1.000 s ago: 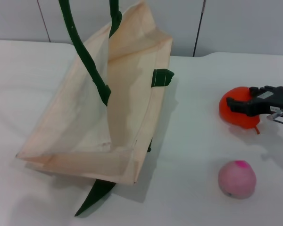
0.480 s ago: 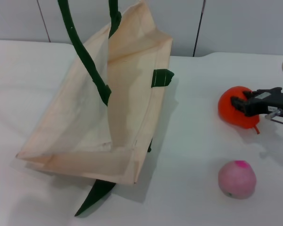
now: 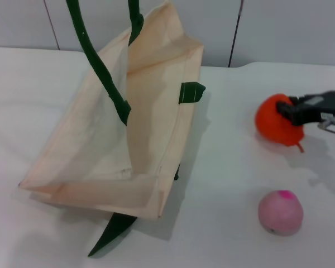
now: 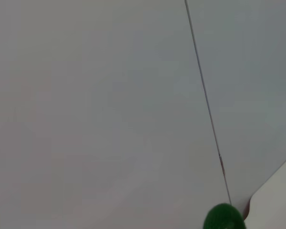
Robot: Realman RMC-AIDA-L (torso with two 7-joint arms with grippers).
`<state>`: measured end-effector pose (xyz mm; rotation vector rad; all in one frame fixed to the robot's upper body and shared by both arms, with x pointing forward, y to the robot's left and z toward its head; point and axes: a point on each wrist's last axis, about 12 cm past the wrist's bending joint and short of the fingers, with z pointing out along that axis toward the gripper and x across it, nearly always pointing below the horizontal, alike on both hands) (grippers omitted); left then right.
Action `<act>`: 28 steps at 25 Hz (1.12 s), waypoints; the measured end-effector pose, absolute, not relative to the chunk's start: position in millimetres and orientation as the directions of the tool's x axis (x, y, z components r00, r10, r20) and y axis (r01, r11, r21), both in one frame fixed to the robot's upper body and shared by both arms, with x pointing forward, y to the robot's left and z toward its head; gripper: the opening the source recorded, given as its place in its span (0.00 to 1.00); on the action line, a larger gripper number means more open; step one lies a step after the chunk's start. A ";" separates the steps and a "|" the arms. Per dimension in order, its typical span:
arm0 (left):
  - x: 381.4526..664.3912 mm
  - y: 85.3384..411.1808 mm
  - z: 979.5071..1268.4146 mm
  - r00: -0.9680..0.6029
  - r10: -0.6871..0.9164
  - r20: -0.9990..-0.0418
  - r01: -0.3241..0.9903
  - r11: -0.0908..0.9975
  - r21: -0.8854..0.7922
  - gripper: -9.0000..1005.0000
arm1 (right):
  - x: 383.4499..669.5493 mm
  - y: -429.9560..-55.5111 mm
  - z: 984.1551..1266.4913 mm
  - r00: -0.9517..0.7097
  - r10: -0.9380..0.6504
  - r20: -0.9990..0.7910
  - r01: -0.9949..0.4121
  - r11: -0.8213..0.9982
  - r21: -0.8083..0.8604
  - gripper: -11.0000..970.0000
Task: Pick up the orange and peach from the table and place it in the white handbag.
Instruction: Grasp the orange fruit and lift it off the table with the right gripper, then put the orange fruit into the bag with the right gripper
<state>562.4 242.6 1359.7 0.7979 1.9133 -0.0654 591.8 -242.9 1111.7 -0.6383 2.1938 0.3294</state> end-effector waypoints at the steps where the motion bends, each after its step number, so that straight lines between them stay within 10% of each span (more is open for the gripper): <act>1: 562.5 242.6 1359.8 -0.262 0.498 -0.826 0.554 0.779 0.294 0.13 | 592.0 -240.5 1117.1 -0.534 -0.337 -0.775 -0.556 0.831 0.021 0.27; 17: 563.6 240.5 1362.2 -0.248 0.502 -0.828 0.556 0.774 0.303 0.13 | 565.0 -176.0 1210.9 -0.287 -0.422 -0.860 -0.698 0.707 -0.113 0.14; 28: 564.9 227.1 1364.7 -0.218 0.520 -0.826 0.584 0.747 0.317 0.13 | 559.7 -118.0 1207.8 -0.191 -0.462 -0.866 -0.798 0.587 -0.137 0.08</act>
